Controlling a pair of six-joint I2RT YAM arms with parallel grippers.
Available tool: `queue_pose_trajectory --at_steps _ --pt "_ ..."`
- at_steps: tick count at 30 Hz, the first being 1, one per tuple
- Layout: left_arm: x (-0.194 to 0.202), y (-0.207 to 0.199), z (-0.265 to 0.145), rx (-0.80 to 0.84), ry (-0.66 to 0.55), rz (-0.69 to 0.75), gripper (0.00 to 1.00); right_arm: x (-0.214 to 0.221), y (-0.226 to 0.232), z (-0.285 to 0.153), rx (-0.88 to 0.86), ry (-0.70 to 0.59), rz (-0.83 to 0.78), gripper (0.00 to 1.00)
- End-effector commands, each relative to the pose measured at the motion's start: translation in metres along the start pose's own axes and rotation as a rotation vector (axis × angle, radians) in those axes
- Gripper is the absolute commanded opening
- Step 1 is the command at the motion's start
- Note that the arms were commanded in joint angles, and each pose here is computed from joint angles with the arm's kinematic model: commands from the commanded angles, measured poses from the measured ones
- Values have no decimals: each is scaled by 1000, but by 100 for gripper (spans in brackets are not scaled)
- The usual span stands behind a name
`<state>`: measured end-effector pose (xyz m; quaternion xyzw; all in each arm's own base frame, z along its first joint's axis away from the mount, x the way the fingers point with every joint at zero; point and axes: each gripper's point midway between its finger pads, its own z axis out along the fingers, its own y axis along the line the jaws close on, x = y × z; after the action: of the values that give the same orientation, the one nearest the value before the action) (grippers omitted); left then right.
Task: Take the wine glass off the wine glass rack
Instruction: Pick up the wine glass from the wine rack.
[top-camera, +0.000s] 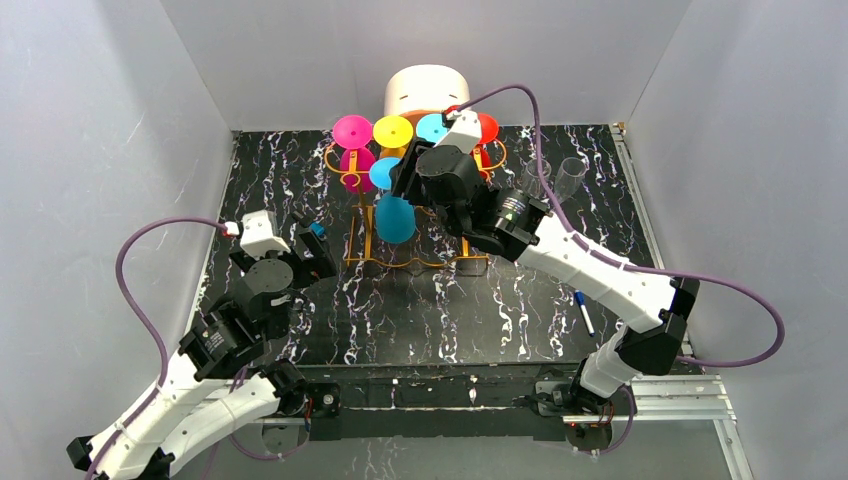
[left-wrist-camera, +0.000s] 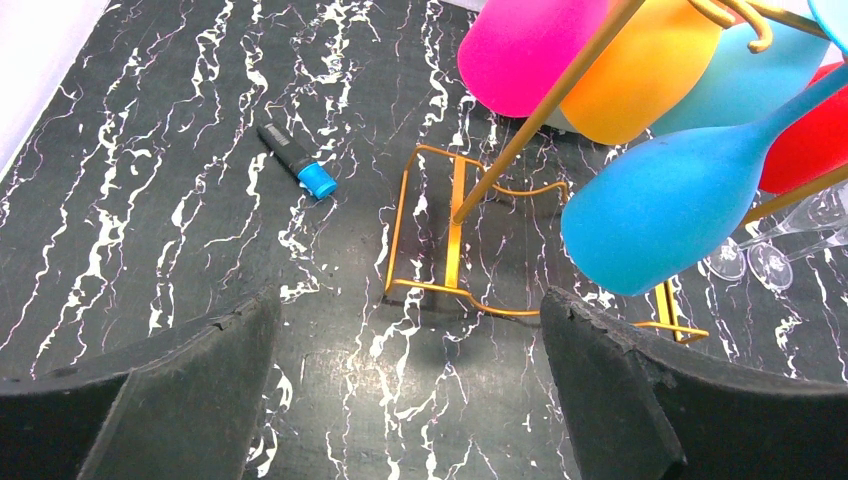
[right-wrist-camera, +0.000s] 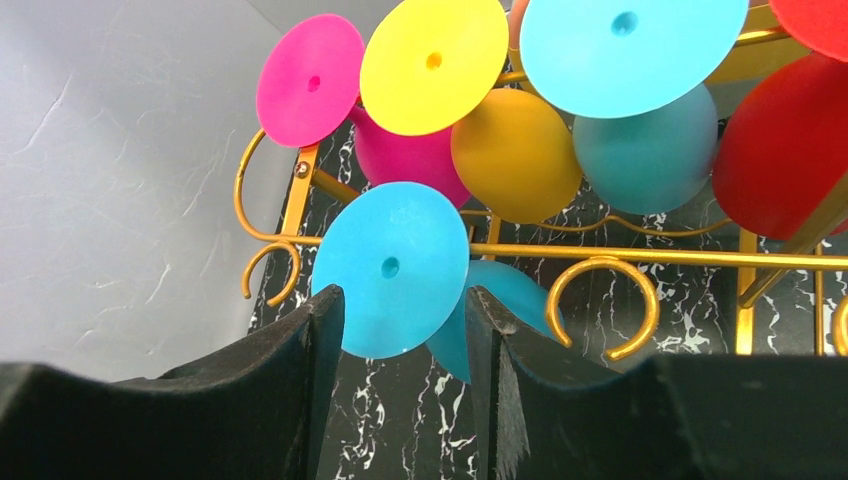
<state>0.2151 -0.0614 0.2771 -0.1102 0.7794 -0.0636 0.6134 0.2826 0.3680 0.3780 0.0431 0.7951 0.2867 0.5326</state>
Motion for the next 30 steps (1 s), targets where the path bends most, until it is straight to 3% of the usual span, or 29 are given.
queue_pose_trajectory --at_steps 1,20,30 --pt "-15 2 -4 -4 -43 -50 98 -25 1 3 -1 -65 20 56" --pt "-3 -22 -4 126 28 53 98 -11 0 29 -16 17 -6 54" --pt "0 -18 -4 113 33 76 98 -11 10 30 -59 42 11 39"
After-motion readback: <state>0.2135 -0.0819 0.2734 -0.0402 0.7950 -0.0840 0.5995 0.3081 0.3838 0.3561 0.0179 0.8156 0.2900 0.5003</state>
